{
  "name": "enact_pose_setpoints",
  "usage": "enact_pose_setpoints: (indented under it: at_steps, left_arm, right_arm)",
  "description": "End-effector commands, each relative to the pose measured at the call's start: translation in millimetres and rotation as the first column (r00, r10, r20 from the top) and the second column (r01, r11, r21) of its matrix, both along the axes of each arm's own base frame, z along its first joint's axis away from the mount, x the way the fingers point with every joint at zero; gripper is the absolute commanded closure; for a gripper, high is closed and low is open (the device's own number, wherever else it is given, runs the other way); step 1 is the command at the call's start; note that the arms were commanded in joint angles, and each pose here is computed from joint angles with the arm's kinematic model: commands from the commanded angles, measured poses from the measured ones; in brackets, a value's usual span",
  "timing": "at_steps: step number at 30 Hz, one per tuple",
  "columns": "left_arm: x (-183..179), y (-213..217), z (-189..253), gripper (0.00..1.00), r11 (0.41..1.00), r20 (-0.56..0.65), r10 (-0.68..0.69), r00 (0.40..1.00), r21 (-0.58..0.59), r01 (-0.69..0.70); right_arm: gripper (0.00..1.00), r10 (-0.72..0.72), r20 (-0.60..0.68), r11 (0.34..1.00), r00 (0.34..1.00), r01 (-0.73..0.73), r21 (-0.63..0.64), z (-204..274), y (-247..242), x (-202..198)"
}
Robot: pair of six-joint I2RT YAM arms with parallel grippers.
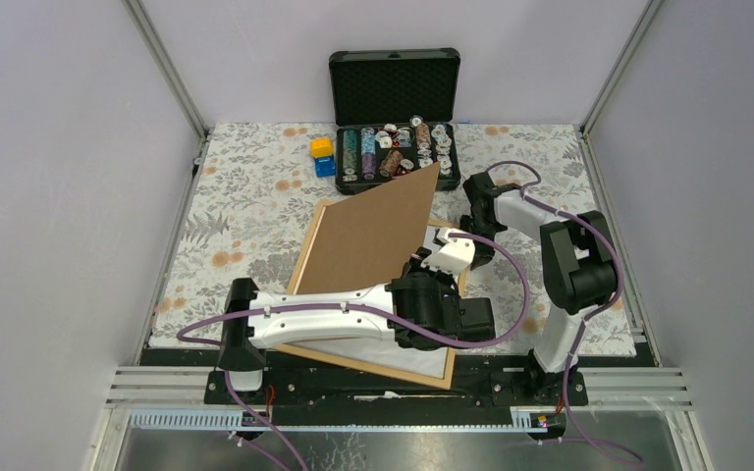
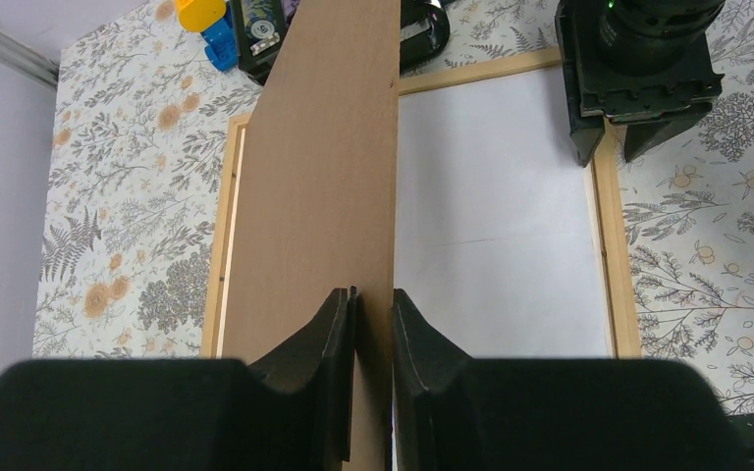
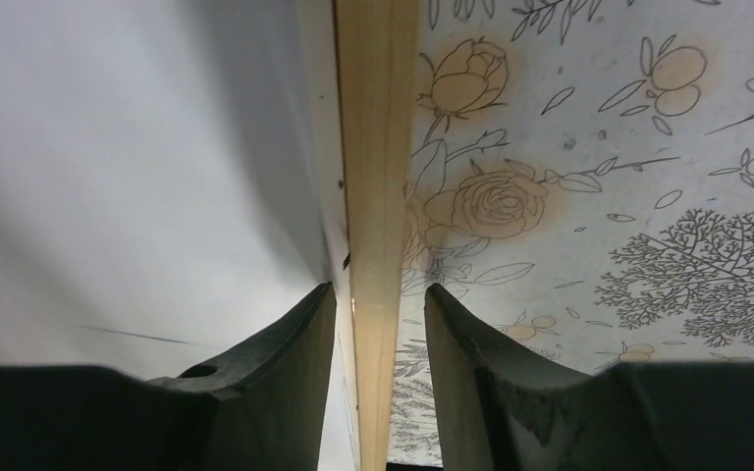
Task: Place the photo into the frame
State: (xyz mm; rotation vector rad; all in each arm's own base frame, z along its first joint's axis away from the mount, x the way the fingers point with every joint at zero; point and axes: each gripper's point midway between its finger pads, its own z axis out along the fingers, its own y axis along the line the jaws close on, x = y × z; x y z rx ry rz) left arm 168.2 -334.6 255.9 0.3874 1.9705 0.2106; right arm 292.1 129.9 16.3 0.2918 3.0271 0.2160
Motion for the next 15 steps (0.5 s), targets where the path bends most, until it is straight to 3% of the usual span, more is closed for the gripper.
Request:
enact_pose_setpoints:
  at_steps: [1, 12, 15]
  left_arm:
    - [2, 2, 9, 0.99, 0.996, -0.007, 0.025, 1.0, -0.089, -0.025]
    - [2, 2, 8, 0.99, 0.996, -0.007, 0.026, 1.0, -0.091, -0.027]
    - [2, 3, 8, 0.99, 0.995, -0.009, 0.027, 1.0, -0.093, -0.028]
  right_arm:
    - [0.55, -0.013, 0.047, 0.998, 0.999, 0.015, -0.057, 4, -11, 21]
    - [0.6, -0.025, 0.032, 0.999, 0.999, 0.026, -0.043, -3, -9, 32]
    - [0.71, -0.026, 0.028, 0.999, 0.999, 0.027, -0.041, -4, -9, 32]
